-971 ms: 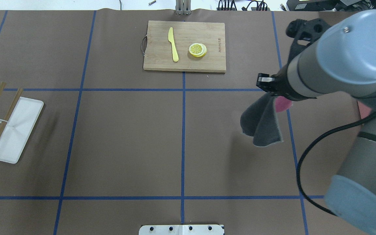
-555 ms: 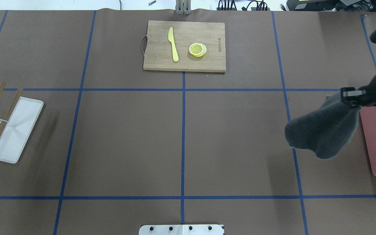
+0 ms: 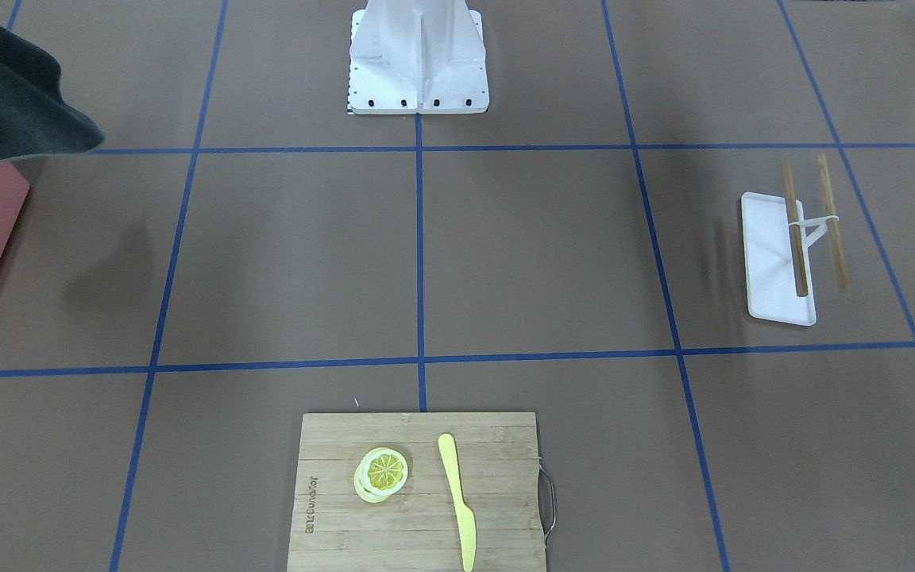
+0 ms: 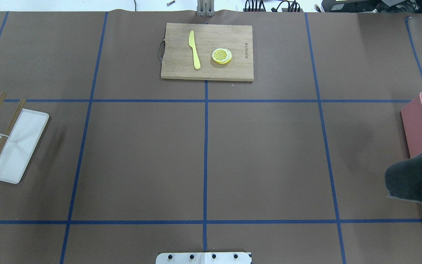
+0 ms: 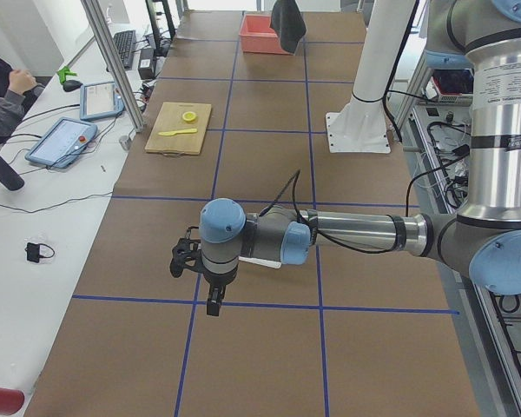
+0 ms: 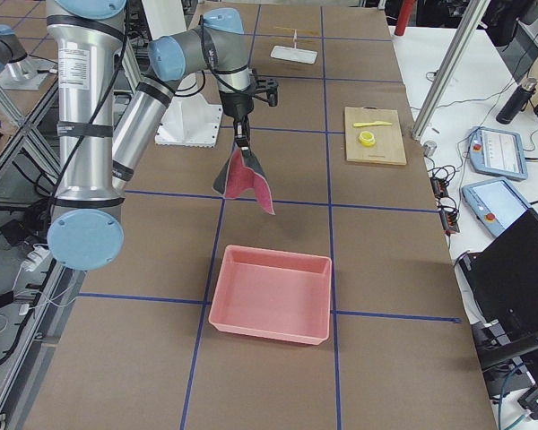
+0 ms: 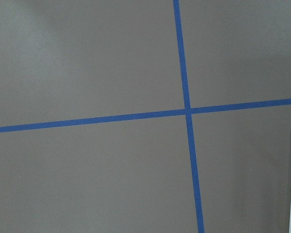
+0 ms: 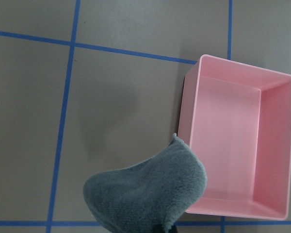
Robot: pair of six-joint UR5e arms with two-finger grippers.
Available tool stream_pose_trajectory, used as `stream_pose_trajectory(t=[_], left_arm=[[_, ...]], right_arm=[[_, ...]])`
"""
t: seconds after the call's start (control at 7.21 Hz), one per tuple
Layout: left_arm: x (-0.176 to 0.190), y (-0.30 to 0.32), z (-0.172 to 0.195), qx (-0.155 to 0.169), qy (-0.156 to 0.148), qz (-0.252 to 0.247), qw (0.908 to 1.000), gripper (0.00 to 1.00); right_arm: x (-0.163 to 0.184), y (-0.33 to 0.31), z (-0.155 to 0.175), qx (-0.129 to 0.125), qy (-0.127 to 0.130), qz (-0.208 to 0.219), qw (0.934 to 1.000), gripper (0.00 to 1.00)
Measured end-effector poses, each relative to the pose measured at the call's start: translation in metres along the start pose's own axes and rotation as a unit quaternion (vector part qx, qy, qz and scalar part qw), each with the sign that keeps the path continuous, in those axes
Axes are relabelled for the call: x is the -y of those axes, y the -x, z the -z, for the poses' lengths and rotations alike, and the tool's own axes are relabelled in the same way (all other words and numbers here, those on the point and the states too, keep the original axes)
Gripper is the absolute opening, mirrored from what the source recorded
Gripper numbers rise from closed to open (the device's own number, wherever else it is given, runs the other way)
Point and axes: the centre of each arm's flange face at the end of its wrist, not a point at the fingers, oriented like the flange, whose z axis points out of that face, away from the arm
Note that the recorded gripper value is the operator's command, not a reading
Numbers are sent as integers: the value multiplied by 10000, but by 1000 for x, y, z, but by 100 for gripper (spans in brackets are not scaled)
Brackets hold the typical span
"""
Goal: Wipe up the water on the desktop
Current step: 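Lower the cloth into the pink bin with the right gripper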
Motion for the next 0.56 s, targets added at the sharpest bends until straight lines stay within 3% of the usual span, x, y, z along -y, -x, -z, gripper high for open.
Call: stream_pose_trajectory(t=[0.56], left_arm=[[0, 0, 0, -5, -4, -3, 10000, 99]], right_arm=[[7, -113, -31, 245, 416, 443, 9979, 0]])
